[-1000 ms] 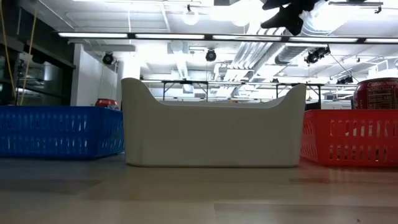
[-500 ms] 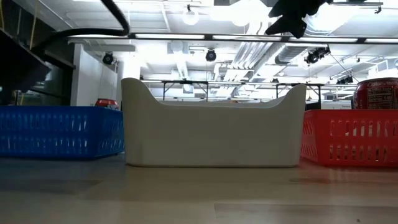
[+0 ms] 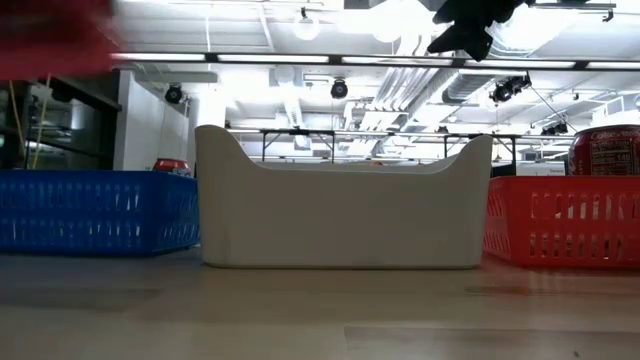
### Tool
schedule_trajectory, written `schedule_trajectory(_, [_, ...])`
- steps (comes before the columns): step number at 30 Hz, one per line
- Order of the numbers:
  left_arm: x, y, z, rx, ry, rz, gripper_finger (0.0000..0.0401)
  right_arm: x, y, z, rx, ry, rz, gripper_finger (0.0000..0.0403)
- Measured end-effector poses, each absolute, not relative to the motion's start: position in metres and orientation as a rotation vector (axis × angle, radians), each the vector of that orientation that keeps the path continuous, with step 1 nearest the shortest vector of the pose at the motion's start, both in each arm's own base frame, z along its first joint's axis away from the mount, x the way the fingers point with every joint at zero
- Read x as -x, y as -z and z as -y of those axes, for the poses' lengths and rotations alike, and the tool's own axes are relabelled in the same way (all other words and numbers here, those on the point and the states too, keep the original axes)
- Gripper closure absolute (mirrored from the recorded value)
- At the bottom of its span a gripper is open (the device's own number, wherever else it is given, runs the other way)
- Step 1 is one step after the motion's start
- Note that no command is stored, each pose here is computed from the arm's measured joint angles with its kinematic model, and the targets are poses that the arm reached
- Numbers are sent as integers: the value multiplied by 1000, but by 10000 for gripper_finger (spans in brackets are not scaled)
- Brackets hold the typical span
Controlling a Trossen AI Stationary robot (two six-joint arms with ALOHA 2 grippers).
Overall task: Sort candy
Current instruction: Put the pink candy into the white bin, then put the red candy into the white bin
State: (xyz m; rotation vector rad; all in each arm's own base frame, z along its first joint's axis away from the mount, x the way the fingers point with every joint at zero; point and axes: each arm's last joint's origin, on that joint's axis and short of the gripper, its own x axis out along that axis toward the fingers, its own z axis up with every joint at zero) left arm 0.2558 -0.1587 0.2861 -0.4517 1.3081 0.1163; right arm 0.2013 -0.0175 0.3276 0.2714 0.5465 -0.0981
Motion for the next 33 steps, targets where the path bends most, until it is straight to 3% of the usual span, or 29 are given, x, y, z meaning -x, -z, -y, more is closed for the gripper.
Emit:
schedule_trajectory(4, [-277, -312, 119, 451, -118, -1039, 401, -199, -331, 17, -264, 89, -522, 181])
schedule_trajectory(9, [-325, -300, 81, 350, -51, -896, 401, -197, -334, 17, -262, 86, -496, 181])
schedule_trajectory(16, [-368, -246, 80, 218, 30, -948, 401, -195, -334, 17, -264, 84, -509, 181])
schedule_trajectory(24, [-384, -211, 85, 327, -23, -1009, 372, -193, -333, 16, -274, 64, -522, 181])
schedule_trajectory(27, [-379, -230, 81, 365, -37, -1009, 335, -193, -334, 14, -311, 11, -527, 181])
schedule_trajectory(33, [-341, -314, 64, 270, -205, -857, 250, -191, -333, 2, -538, -210, -590, 181])
